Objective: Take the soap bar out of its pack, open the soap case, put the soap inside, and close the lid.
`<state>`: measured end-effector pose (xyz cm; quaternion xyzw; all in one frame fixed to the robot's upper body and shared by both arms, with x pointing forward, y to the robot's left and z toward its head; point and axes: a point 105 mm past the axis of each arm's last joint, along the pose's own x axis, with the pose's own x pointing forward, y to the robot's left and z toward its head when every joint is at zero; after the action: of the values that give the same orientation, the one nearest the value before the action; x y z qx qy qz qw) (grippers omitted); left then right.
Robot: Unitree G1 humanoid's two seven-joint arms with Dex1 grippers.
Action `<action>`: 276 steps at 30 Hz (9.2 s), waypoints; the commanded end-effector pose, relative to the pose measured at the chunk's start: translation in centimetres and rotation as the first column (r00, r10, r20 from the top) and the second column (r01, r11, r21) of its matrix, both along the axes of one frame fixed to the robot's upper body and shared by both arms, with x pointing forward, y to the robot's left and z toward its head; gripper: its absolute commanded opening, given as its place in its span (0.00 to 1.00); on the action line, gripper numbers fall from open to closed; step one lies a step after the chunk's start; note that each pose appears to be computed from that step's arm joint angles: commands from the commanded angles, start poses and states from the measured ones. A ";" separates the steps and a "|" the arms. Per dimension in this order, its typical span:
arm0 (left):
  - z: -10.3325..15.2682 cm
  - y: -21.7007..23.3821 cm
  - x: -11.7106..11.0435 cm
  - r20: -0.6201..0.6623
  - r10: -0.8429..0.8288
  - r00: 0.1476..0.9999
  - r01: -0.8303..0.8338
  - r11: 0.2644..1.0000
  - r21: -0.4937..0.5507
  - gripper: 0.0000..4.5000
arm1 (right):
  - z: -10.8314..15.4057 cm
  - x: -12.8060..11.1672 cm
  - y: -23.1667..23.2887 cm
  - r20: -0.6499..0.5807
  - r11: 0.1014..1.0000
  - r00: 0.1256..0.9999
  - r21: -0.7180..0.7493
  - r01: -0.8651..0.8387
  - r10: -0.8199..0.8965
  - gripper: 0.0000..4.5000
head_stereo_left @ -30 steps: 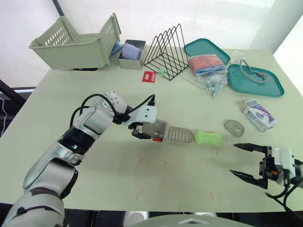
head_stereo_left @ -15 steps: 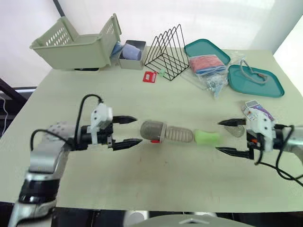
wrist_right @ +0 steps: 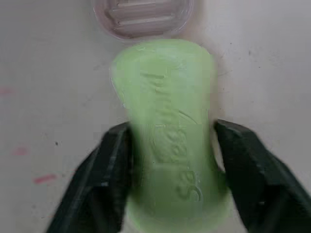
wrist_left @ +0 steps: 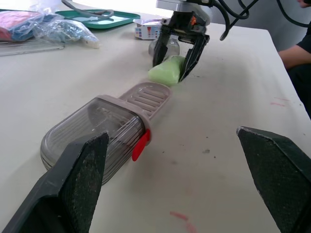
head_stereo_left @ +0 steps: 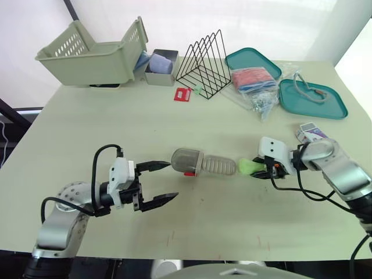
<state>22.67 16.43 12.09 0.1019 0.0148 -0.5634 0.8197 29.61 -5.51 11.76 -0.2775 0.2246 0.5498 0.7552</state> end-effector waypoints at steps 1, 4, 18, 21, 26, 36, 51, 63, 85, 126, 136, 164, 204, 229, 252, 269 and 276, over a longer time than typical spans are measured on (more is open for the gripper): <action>0.6 -0.7 -0.1 0.031 -0.018 0.999 0.019 1.000 -0.006 1.00 | 0.8 0.0 0.2 0.024 1.000 1.000 0.017 -0.011 0.011 0.36; 0.7 -0.8 0.0 0.032 -0.016 0.999 0.017 1.000 -0.007 1.00 | 0.7 -0.1 0.1 0.011 1.000 1.000 0.014 -0.011 0.011 0.36; 0.3 -0.4 -0.1 0.032 -0.006 0.999 0.006 1.000 -0.004 1.00 | 1.6 0.1 -0.7 0.055 0.999 0.998 0.026 -0.020 0.018 0.99; 0.3 -0.3 0.2 0.046 -0.002 0.999 0.002 1.000 -0.001 1.00 | 2.7 -0.4 -1.5 0.074 0.996 0.997 0.091 -0.020 0.014 0.99; 0.4 -0.6 0.6 0.076 -0.046 0.996 0.043 0.998 0.036 1.00 | 4.5 -1.6 -4.3 0.101 0.949 0.993 0.314 0.028 -0.062 0.99; 3.2 -3.2 4.2 0.145 -0.218 0.965 0.187 0.962 0.198 1.00 | 1.8 -8.0 -9.8 0.143 0.854 0.985 0.520 0.012 -0.101 0.99; 2.9 -3.7 9.1 0.012 -0.445 0.895 0.368 0.754 0.544 1.00 | -1.4 -10.5 -12.4 0.157 0.864 0.983 0.504 0.002 -0.093 0.99; 1.6 -3.3 9.7 -0.071 -0.429 0.901 0.377 0.689 0.619 1.00 | -2.1 -11.0 -12.6 0.158 0.870 0.981 0.493 0.022 -0.114 0.99; -0.7 -3.8 10.4 -0.031 -0.401 0.915 0.335 0.717 0.611 1.00 | -2.1 -10.7 -12.9 0.149 0.881 0.985 0.473 0.010 -0.091 0.99; -0.1 -3.5 9.3 0.024 -0.374 0.927 0.290 0.756 0.587 0.77 | 2.2 -4.2 -7.4 0.199 0.964 0.977 0.236 -0.120 0.073 1.00; 0.0 -4.3 9.1 0.028 -0.352 0.936 0.276 0.780 0.562 0.77 | 0.6 -0.2 -4.5 0.123 0.986 0.984 0.090 -0.143 0.131 1.00; -0.1 -4.8 8.7 0.023 -0.339 0.941 0.272 0.792 0.546 0.77 | -2.7 1.0 -2.9 0.007 0.980 0.980 0.029 -0.198 0.198 1.00; -0.3 -5.7 8.8 0.026 -0.336 0.941 0.276 0.811 0.516 0.77 | 1.6 0.3 -2.7 0.084 0.972 0.969 -0.007 -0.233 0.233 0.55; 0.6 -9.1 8.6 0.074 -0.333 0.940 0.275 0.867 0.416 0.77 | 1.4 0.5 -2.1 0.005 0.983 0.987 -0.095 -0.158 0.159 0.55; 0.0 -10.3 8.6 0.090 -0.296 0.951 0.242 0.892 0.382 0.77 | 2.7 -0.6 -1.7 0.009 0.982 0.985 -0.082 -0.169 0.171 0.99; -0.2 -10.1 8.4 0.080 -0.308 0.948 0.256 0.887 0.385 0.77 | 3.3 0.3 -5.4 0.078 0.991 0.992 -0.097 -0.093 0.101 0.99; -0.2 -10.2 8.5 0.080 -0.314 0.946 0.262 0.885 0.386 0.77 | 3.5 0.5 -5.7 0.088 0.996 0.994 -0.069 -0.065 0.071 0.99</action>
<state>31.20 6.82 10.66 0.2902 0.0765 -0.6529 0.6954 29.91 -10.85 14.15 -0.3276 0.2176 0.5643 0.7259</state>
